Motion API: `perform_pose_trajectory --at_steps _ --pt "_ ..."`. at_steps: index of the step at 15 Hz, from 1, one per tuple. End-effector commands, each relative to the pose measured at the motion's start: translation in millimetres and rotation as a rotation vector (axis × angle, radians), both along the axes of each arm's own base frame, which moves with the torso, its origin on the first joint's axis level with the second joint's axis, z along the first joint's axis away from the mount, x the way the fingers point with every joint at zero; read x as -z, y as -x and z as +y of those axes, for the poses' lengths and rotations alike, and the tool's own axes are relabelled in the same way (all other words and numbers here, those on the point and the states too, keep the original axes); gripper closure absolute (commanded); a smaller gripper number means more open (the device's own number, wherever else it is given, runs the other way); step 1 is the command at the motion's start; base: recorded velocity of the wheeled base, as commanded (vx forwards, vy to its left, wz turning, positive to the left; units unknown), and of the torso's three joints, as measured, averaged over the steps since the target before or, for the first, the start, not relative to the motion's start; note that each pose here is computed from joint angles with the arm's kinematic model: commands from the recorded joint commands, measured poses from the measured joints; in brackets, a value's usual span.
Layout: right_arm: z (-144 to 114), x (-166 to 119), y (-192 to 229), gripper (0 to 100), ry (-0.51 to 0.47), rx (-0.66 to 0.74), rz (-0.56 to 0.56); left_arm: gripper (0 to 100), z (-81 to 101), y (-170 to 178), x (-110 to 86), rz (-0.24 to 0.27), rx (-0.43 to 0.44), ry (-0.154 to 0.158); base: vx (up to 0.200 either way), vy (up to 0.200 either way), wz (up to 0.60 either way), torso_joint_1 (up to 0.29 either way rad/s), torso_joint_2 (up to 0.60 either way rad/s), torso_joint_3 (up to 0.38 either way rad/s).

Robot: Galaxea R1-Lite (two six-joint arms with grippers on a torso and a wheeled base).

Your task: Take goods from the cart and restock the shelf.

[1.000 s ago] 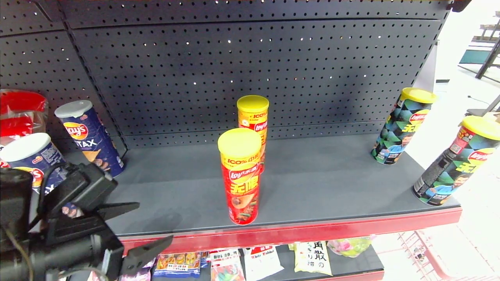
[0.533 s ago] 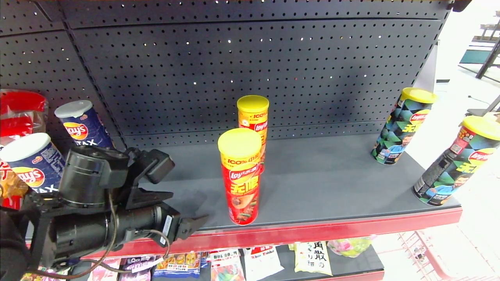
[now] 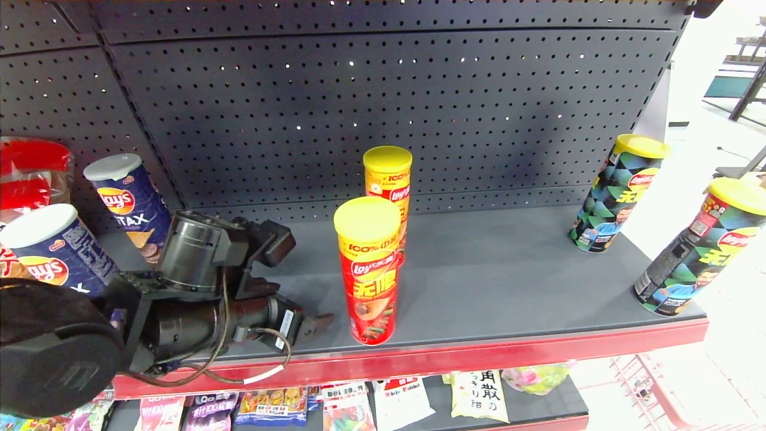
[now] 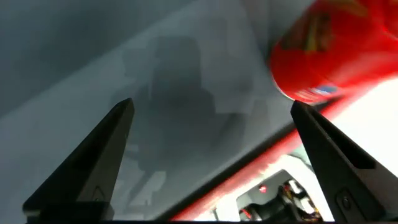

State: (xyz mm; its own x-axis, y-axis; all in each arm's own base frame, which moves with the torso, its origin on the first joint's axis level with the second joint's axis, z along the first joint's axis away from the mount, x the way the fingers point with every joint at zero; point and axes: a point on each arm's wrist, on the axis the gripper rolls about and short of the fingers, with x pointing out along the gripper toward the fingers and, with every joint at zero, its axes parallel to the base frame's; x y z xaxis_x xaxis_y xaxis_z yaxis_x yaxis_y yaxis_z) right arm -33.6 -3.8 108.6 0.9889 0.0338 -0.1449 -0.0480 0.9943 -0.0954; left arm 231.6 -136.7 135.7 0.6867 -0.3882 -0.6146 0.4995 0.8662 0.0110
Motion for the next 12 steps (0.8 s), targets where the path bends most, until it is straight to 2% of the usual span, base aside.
perform_pose_trajectory --at_steps 1,6,10,12 --pt "0 0 -1 0 0.001 -0.001 0.009 0 -5.0 -6 3.9 0.009 0.004 -0.007 0.000 0.000 0.00 0.000 0.00 0.000" --pt "0 2 -1 0 0.002 -0.001 0.014 0 -13.0 -14 9.0 0.014 0.001 -0.023 0.000 0.000 0.00 0.000 0.00 0.000" --pt "0 2 -1 0 0.003 -0.001 0.014 0 -20.6 -27 14.5 -0.036 -0.012 -0.008 0.000 0.000 0.00 0.000 0.00 0.000" --pt "0 2 -1 0 0.003 -0.001 0.014 0 -23.8 -27 15.2 -0.040 -0.003 -0.005 0.000 0.000 0.00 0.000 0.00 0.000"
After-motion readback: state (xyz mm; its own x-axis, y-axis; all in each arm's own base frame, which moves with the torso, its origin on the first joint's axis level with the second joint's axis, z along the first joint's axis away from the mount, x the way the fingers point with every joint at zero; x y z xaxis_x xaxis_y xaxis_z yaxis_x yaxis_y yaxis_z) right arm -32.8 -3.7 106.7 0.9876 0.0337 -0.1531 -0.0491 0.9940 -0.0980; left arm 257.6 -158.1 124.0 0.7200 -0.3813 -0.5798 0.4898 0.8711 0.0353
